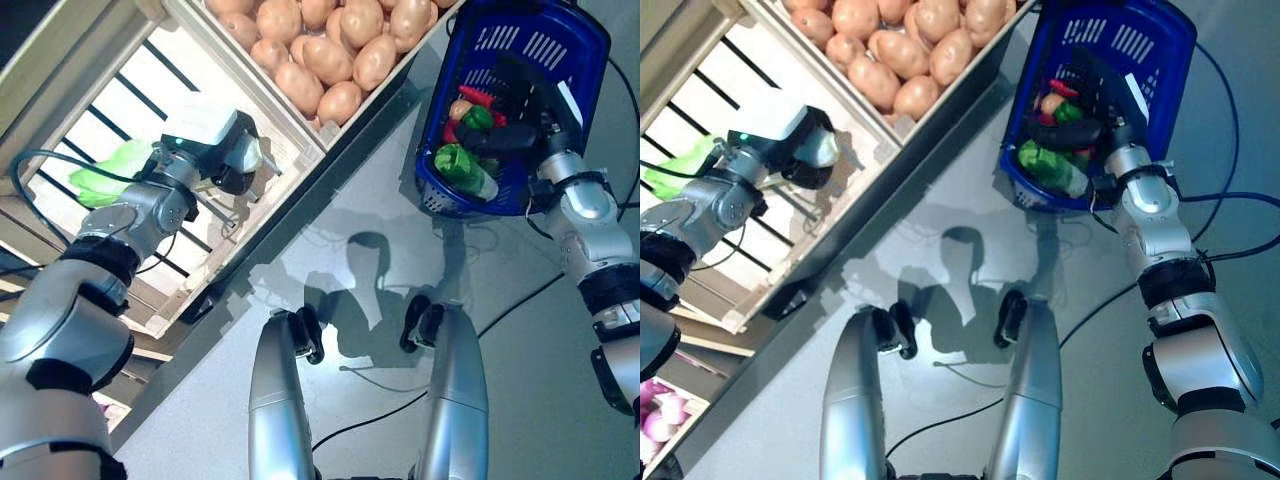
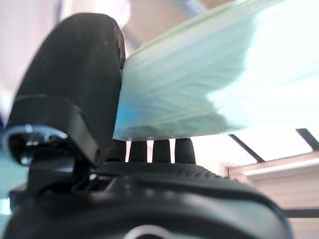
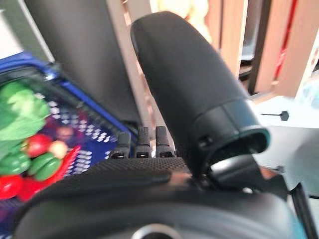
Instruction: Put vegetables into the basket
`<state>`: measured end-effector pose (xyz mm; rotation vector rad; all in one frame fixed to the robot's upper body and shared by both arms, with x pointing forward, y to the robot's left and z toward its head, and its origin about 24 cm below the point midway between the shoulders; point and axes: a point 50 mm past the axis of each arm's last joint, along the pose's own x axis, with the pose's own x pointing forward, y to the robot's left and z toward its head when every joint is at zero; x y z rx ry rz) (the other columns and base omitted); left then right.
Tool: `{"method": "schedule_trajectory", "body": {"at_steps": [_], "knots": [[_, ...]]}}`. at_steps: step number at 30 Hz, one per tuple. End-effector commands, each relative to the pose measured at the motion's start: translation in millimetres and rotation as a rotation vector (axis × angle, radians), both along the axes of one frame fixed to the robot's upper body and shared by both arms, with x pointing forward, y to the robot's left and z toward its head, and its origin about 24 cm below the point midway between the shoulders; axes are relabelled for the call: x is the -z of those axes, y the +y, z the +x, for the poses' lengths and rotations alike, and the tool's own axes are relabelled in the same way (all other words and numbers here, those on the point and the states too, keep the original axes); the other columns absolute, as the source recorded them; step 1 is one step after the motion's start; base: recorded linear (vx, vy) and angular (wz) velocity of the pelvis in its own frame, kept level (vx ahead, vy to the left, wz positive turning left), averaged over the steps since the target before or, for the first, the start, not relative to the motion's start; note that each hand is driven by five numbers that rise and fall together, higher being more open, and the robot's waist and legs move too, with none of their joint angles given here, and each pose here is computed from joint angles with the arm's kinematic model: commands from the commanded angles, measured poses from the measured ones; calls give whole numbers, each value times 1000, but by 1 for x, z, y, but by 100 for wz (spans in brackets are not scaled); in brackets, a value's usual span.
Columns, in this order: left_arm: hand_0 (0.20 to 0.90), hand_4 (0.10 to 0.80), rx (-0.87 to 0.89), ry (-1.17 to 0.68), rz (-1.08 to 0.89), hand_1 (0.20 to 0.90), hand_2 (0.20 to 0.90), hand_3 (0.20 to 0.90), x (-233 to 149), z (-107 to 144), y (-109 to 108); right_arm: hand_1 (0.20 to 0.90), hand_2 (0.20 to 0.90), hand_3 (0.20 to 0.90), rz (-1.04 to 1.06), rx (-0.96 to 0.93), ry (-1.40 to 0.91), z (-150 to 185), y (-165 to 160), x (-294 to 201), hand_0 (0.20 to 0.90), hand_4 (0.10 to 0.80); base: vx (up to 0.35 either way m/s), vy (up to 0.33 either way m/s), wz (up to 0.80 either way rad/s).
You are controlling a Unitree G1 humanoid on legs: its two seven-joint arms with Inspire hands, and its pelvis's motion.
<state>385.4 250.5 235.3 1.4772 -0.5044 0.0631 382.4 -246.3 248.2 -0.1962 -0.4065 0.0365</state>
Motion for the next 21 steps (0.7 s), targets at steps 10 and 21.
{"method": "schedule_trajectory", "body": {"at_steps": [10,21], "knots": [[300,400,358,-143,-812,300,300,300,10,-36,-4,900,900,900,52,-189,63,-18,34,65,900,800,111,-71,9],[300,400,538,9,-1254,300,300,300,63,-55,-30,900,900,900,238,-620,487,-38,73,147,900,800,198,-78,6]]}}
